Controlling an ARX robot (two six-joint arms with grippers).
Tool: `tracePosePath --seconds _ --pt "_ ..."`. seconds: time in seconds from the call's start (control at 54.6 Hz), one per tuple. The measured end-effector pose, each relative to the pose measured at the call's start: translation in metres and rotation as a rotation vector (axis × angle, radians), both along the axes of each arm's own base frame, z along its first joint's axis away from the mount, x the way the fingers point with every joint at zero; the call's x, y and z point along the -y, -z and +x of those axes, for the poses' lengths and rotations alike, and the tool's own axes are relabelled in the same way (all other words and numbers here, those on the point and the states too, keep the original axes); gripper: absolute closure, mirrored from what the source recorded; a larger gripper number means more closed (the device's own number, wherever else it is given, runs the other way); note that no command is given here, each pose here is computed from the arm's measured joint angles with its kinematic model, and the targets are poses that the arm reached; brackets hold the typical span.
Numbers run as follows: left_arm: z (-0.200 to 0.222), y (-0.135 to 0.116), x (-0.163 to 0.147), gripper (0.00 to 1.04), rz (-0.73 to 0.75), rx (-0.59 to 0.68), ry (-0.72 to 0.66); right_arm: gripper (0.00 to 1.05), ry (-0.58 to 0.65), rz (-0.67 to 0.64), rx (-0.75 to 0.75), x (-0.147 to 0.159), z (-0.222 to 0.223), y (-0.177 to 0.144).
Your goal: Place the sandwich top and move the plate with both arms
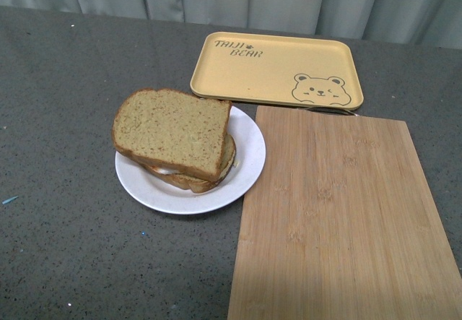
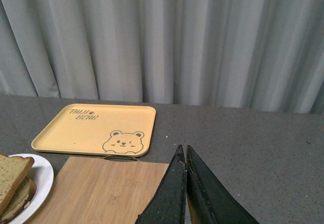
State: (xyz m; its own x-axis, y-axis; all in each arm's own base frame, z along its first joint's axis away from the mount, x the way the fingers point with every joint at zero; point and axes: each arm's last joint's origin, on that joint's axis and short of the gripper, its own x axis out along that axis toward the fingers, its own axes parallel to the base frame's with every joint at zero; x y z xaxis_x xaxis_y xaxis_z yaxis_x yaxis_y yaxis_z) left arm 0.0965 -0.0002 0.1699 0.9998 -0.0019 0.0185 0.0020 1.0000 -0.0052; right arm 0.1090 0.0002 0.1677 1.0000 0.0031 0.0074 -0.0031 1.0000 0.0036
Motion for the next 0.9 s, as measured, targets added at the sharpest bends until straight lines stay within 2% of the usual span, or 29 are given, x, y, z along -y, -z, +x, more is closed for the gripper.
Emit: tracePosePath --seconds 0.147,0.33,0.715,0.751,0.843,0.898 --pt "0.000 0.000 0.000 0.07 0.000 0.000 0.000 1.04 -0.001 0.000 -0.036 0.000 -0.008 0.005" --pt "0.000 0.000 0.000 0.07 0.000 0.000 0.000 1.03 -0.001 -0.002 -0.005 0.000 -0.011 0.003" --pt "0.000 0.000 0.000 0.07 0.000 -0.002 0.001 0.38 -0.001 -0.002 -0.006 0.000 -0.011 0.003" --pt "0.000 0.001 0.001 0.07 -0.026 -0.055 0.017 0.33 -0.001 -0.002 -0.006 0.000 -0.011 0.003" --pt "0.005 0.009 0.001 0.07 -0.125 -0.300 0.025 0.19 -0.001 -0.002 -0.006 0.000 -0.011 0.003" --pt "0.011 0.015 0.001 0.07 -0.171 -0.370 0.021 0.10 0.000 -0.002 -0.006 0.000 -0.011 0.003"
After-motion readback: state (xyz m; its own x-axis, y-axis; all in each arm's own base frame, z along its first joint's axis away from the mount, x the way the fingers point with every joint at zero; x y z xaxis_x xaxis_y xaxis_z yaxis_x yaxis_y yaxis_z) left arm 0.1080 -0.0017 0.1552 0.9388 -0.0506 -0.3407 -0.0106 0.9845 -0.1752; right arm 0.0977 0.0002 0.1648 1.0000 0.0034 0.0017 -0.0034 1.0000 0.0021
